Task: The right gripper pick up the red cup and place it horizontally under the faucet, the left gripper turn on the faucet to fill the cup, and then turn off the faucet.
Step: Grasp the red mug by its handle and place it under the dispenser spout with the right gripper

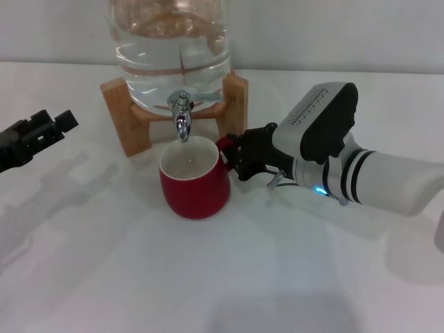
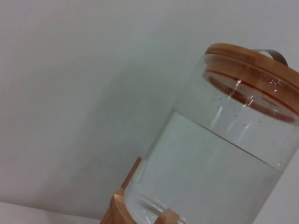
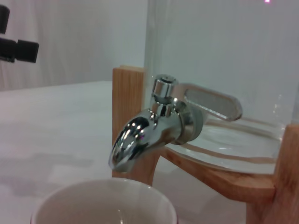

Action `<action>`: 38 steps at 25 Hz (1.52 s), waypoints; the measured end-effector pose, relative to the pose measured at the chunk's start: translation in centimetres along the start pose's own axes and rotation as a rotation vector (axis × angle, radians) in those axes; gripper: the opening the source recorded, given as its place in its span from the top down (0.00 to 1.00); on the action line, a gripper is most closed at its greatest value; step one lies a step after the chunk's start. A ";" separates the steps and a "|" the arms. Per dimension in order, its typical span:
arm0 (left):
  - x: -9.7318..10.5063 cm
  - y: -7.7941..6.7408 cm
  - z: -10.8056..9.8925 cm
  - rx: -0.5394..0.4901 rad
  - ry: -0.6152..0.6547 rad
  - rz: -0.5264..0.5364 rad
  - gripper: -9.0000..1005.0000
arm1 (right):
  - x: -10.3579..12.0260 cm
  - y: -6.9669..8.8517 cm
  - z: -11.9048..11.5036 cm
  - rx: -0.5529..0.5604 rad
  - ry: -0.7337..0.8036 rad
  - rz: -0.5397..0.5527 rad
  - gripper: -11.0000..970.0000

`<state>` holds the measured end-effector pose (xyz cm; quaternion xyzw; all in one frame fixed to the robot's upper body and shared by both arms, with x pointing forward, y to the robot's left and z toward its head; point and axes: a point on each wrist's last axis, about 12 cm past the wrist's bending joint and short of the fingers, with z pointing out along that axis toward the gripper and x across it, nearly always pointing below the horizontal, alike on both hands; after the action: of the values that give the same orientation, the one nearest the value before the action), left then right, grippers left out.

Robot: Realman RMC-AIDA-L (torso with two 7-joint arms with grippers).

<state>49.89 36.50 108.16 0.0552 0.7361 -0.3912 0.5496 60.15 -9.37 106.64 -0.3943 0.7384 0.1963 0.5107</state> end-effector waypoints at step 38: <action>-0.4 -0.1 0.4 0.012 -0.002 0.009 0.11 | -0.5 -0.2 0.3 -0.002 -0.003 -0.021 0.84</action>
<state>50.32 36.30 108.51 0.0615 0.7330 -0.3932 0.5516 60.56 -9.11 107.01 -0.4021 0.7333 0.1923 0.5134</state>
